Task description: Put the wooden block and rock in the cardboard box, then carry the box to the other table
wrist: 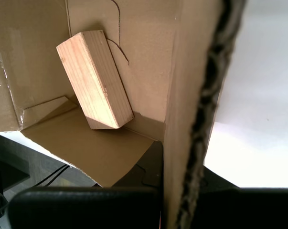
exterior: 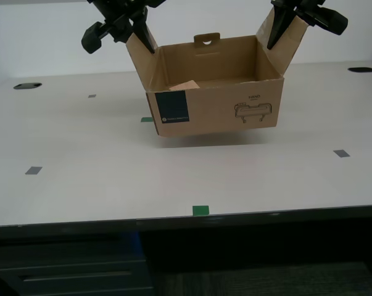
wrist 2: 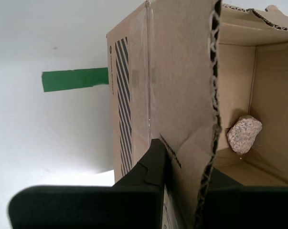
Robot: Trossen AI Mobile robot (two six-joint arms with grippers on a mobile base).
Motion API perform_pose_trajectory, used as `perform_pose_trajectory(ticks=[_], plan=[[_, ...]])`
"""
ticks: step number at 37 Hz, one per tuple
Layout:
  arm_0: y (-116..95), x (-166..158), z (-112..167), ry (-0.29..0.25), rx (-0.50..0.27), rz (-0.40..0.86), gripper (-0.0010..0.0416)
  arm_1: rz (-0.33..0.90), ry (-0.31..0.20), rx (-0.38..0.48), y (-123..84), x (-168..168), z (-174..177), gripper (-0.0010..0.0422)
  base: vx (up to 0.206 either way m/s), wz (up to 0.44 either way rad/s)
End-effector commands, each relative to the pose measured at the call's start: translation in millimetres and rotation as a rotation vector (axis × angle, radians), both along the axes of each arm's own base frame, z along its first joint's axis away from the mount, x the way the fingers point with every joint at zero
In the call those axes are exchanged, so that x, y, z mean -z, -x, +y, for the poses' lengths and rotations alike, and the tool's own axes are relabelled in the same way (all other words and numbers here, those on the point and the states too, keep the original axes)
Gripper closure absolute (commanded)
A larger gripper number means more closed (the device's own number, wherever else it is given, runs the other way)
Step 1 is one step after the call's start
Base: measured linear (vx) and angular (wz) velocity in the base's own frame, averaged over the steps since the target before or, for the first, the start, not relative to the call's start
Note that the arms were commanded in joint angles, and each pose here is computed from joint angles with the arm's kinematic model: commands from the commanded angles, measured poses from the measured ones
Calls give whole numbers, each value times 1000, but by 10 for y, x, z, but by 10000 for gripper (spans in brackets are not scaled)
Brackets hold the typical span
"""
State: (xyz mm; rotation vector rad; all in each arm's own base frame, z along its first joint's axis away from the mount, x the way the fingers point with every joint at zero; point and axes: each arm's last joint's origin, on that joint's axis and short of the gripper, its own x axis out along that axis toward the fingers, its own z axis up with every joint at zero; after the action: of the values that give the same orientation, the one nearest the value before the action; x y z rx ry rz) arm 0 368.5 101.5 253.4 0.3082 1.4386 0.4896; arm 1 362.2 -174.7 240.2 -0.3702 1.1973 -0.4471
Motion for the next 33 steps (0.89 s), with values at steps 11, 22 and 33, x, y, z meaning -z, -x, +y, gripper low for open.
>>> perform_pose_trajectory(ticks=[11,22,33], plan=[[0,-11,14,-19,-3,-2,406,-13,29,12,0,-58,-20,413,-69,-61],[-3,-12,14,-20,1,-4,406,-17,44,29,-3,-64,-27,413,-86,-54],[-6,-12,19,-18,3,-7,406,-8,60,27,-2,-67,-31,413,-91,-45]])
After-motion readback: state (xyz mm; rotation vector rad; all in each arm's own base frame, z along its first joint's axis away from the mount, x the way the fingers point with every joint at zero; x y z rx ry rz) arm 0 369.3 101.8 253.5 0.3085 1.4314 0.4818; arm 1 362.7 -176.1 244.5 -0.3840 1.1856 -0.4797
